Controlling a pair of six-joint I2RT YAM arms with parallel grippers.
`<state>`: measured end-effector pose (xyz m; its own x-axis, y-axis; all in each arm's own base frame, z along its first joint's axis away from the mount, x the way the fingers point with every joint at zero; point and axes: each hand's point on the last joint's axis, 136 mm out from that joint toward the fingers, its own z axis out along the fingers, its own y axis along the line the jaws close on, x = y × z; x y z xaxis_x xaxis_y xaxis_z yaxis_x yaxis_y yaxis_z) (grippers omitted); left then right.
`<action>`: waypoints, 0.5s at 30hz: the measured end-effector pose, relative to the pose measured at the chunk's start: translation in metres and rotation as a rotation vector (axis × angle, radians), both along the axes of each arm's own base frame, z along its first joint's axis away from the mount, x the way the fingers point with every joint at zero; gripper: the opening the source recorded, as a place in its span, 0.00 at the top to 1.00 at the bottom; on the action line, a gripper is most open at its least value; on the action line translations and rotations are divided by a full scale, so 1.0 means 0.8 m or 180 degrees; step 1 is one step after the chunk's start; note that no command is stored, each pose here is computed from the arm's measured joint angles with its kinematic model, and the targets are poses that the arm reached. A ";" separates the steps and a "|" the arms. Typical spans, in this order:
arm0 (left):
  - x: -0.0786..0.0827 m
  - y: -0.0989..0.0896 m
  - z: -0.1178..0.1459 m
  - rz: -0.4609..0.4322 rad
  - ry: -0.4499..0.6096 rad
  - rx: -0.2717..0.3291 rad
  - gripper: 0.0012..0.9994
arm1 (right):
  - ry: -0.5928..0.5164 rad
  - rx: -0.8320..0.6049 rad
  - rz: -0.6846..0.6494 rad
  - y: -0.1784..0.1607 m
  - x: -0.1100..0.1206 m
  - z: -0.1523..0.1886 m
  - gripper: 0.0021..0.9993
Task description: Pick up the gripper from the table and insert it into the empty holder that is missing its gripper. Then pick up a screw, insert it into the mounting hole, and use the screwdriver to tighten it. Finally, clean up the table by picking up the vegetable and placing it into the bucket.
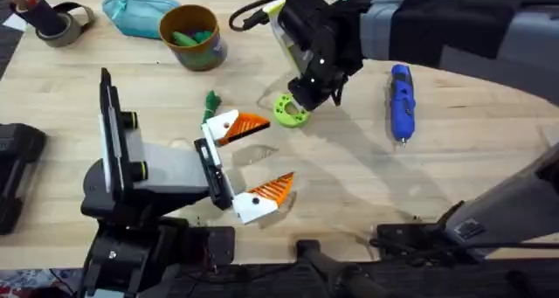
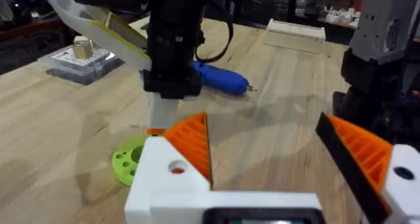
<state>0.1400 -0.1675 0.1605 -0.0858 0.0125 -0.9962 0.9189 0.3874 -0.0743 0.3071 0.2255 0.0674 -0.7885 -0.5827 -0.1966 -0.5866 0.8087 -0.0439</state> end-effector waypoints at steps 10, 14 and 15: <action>0.000 0.000 0.000 0.0000 0.0001 0.0000 0.01 | 0.0019 -0.0015 0.0001 -0.002 -0.002 0.000 0.01; 0.000 0.000 0.000 0.0000 0.0001 0.0000 0.01 | 0.0031 -0.0024 0.0000 -0.002 -0.003 -0.001 0.00; 0.000 0.000 0.000 0.0000 0.0001 0.0000 0.01 | 0.0031 -0.0024 0.0000 -0.002 -0.003 -0.001 0.00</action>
<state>0.1400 -0.1675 0.1604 -0.0861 0.0126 -0.9962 0.9189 0.3874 -0.0746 0.3048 0.2235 0.0668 -0.7905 -0.5841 -0.1843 -0.5870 0.8084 -0.0443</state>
